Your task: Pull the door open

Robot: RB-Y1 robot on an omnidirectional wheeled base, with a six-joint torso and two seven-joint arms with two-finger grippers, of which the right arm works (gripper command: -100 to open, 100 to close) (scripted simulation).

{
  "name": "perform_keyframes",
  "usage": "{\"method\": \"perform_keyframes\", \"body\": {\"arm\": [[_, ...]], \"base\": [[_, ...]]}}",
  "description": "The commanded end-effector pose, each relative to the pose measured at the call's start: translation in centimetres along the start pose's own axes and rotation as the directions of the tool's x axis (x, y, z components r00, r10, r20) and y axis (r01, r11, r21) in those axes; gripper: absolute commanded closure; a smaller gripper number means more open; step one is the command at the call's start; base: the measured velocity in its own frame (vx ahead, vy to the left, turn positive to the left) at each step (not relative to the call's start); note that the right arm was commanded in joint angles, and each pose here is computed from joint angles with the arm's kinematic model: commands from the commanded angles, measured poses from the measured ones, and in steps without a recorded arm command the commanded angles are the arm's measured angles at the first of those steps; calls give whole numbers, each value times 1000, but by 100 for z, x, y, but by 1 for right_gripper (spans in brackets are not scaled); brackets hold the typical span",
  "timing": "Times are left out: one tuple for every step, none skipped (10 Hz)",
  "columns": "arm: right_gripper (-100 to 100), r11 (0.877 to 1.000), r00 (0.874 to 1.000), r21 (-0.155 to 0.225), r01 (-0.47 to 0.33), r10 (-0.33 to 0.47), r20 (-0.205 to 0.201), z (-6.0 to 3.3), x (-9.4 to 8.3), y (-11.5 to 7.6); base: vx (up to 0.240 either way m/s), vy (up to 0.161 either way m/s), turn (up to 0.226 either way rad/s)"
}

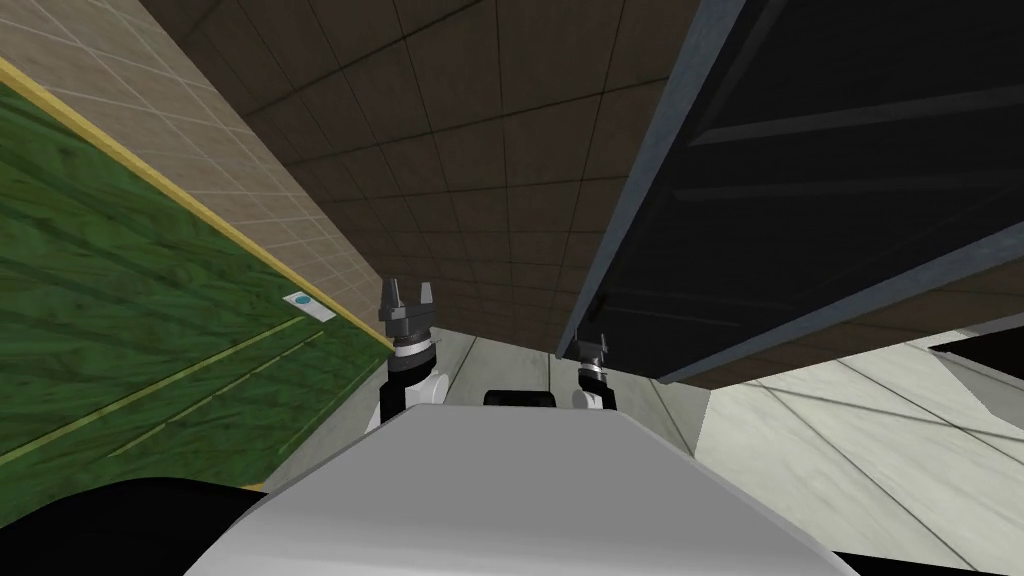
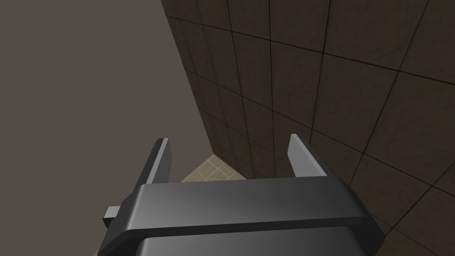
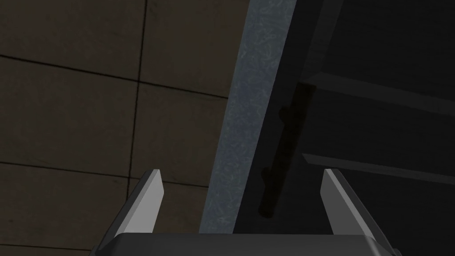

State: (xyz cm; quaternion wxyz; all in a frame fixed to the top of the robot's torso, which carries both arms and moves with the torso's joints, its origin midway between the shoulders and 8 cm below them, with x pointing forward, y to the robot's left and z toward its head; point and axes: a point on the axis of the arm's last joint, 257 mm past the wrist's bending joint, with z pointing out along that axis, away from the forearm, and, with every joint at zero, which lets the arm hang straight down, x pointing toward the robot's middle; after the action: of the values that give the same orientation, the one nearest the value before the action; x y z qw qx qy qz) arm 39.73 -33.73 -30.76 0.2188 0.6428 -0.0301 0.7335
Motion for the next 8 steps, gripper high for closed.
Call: {"method": "perform_keyframes", "body": {"arm": [[-100, 1000, 1000, -6, -25, 26, 18, -11, -97, 27], [-100, 999, 999, -10, -40, 40, 29, -21, -152, 43], [-100, 998, 998, -14, -53, 54, 41, -32, -207, 59], [-100, 997, 995, -23, -78, 79, 60, -52, -305, 91], [-100, 996, 993, -28, -89, 91, 69, -62, -351, 107], [-100, 994, 992, -33, -100, 102, 78, -72, -396, 124], [-100, 992, 988, -44, -121, 125, 95, -94, -487, 160], [-100, 990, 985, -50, -131, 136, 103, -104, -529, 179]], "base": [[7, -122, 158], [3, -129, 143], [-10, -117, 144], [-14, -127, 197], [16, -151, 174], [11, -136, 112], [6, -150, 211], [7, -144, 166]]}}
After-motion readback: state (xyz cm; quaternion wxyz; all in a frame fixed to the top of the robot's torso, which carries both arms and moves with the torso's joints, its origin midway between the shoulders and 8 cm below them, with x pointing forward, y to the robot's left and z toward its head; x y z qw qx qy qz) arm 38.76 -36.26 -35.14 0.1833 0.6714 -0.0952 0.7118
